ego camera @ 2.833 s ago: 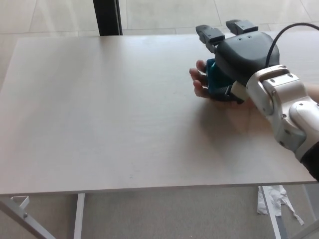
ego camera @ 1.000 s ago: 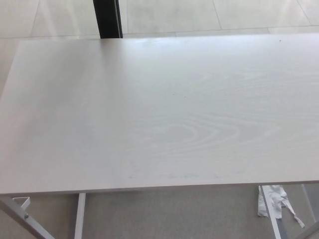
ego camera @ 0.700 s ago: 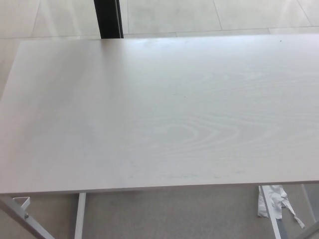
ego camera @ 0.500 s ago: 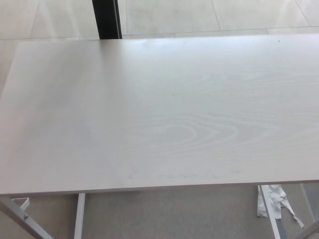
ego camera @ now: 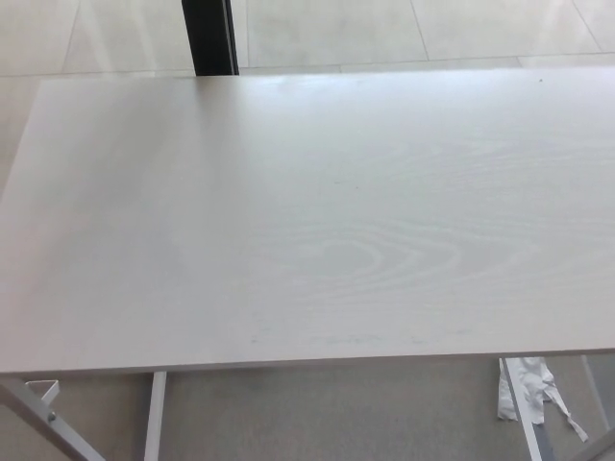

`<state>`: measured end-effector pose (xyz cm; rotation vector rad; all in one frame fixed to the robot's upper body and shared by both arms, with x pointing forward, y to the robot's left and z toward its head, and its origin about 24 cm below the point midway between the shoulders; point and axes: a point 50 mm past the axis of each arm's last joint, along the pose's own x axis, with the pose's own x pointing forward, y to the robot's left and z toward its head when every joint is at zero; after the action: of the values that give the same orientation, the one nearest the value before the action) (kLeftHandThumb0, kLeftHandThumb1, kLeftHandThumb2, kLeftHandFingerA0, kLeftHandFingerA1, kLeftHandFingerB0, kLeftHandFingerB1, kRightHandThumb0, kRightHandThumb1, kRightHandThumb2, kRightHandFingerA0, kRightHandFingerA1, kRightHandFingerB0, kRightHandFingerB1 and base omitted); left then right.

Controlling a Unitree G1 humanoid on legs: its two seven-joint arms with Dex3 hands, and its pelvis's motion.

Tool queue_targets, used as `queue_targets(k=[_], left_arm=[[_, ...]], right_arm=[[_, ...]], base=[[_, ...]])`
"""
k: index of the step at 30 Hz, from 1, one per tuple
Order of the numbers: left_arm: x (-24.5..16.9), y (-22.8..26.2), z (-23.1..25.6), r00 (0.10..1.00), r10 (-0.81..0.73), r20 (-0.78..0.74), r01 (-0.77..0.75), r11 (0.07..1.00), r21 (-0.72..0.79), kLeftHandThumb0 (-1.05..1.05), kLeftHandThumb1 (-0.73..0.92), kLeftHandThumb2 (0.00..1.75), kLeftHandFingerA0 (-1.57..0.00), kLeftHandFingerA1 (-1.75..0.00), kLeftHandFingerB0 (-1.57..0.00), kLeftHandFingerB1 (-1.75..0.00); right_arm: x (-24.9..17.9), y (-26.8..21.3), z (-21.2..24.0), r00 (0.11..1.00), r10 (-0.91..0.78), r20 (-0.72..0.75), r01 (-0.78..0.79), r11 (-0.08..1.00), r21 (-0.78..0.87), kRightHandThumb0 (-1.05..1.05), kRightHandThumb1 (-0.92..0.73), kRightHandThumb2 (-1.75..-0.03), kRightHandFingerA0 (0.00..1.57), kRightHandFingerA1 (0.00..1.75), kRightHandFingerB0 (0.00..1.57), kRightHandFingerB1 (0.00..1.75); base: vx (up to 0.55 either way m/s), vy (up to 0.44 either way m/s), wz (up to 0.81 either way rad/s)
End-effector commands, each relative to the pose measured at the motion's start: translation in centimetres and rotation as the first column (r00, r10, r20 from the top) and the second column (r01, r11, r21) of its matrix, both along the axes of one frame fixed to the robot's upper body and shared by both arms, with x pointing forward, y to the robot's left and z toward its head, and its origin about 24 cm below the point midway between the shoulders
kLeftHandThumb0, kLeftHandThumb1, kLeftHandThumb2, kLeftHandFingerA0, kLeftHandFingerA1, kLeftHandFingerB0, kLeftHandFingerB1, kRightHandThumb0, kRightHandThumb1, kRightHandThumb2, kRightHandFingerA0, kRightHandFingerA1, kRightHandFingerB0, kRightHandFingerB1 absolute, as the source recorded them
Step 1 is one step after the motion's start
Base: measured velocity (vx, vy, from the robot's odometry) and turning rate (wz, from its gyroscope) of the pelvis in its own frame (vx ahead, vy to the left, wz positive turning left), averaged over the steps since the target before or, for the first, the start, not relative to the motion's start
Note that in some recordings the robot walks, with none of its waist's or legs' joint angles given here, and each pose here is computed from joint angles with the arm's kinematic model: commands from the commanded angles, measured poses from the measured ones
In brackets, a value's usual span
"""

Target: The robot uses its right hand to pick up a cube kept in the middle of the desk infront of it and hands it to a person

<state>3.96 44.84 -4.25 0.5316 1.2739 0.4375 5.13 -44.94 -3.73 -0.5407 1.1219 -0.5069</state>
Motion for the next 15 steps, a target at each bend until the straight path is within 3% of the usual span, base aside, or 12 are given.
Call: queue_targets(k=[1, 5, 6, 8, 9, 10, 11, 15], left_arm=[[0.34, 0.96, 1.21, 1.000, -0.008, 0.007, 0.008, 1.000, 0.019, -0.54, 0.68, 0.61, -0.51, -0.51, -0.50, -0.39], [0.78, 0.98, 1.31, 1.000, -0.011, 0.017, 0.011, 1.000, 0.020, -0.54, 0.68, 0.61, -0.51, -0.51, -0.50, -0.39], [0.88, 0.79, 1.03, 0.999, -0.034, -0.006, 0.034, 0.999, 0.041, -0.53, 0.68, 0.61, -0.58, -0.54, -0.56, -0.41], [0.89, 0.79, 1.03, 0.999, -0.034, -0.006, 0.034, 0.999, 0.042, -0.53, 0.68, 0.61, -0.58, -0.54, -0.56, -0.41], [0.75, 0.93, 1.22, 0.999, -0.041, -0.003, 0.041, 0.998, 0.044, -0.53, 0.66, 0.59, -0.55, -0.54, -0.49, -0.41], [0.82, 0.82, 1.07, 0.999, -0.034, 0.002, 0.034, 0.999, 0.041, -0.51, 0.67, 0.60, -0.61, -0.57, -0.54, -0.44], [0.76, 0.77, 0.99, 1.000, -0.031, 0.000, 0.031, 0.999, 0.040, -0.51, 0.67, 0.60, -0.61, -0.57, -0.54, -0.44], [0.64, 0.91, 1.25, 0.998, 0.012, 0.055, -0.011, 1.000, -0.007, -0.56, 0.64, 0.59, -0.59, -0.56, -0.60, -0.44]], right_arm=[[0.51, -0.46, 1.05, 0.996, 0.065, 0.068, -0.066, 0.998, 0.008, -0.61, -0.40, -0.78, 0.56, 0.55, 0.43, 0.47], [0.81, -0.42, 1.09, 0.994, 0.073, 0.079, -0.074, 0.997, 0.009, -0.61, -0.40, -0.78, 0.56, 0.55, 0.43, 0.47], [1.04, -0.34, 1.02, 0.993, 0.058, 0.103, -0.060, 0.998, 0.022, -0.63, -0.38, -0.77, 0.59, 0.54, 0.51, 0.49], [1.10, -0.34, 1.00, 0.994, 0.060, 0.096, -0.062, 0.998, 0.021, -0.60, -0.40, -0.77, 0.57, 0.55, 0.48, 0.49], [1.25, -0.32, 1.03, 0.993, 0.080, 0.081, -0.081, 0.997, 0.014, -0.64, -0.41, -0.79, 0.55, 0.54, 0.46, 0.48], [1.27, -0.32, 1.04, 0.993, 0.083, 0.081, -0.084, 0.996, 0.016, -0.63, -0.41, -0.79, 0.54, 0.54, 0.46, 0.48], [1.10, -0.30, 0.99, 0.994, 0.080, 0.081, -0.082, 0.996, 0.020, -0.59, -0.51, -0.56, 0.60, 0.43, 0.50, 0.36], [0.99, -0.17, 0.86, 0.993, 0.091, 0.077, -0.093, 0.995, 0.021, -0.60, -0.51, -0.57, 0.61, 0.44, 0.50, 0.36]], base=[[0.00, 0.000, 0.00], [0.00, 0.000, 0.00], [0.00, 0.000, 0.00], [0.00, 0.000, 0.00], [0.00, 0.000, 0.00], [0.00, 0.000, 0.00], [0.00, 0.000, 0.00], [0.00, 0.000, 0.00]])
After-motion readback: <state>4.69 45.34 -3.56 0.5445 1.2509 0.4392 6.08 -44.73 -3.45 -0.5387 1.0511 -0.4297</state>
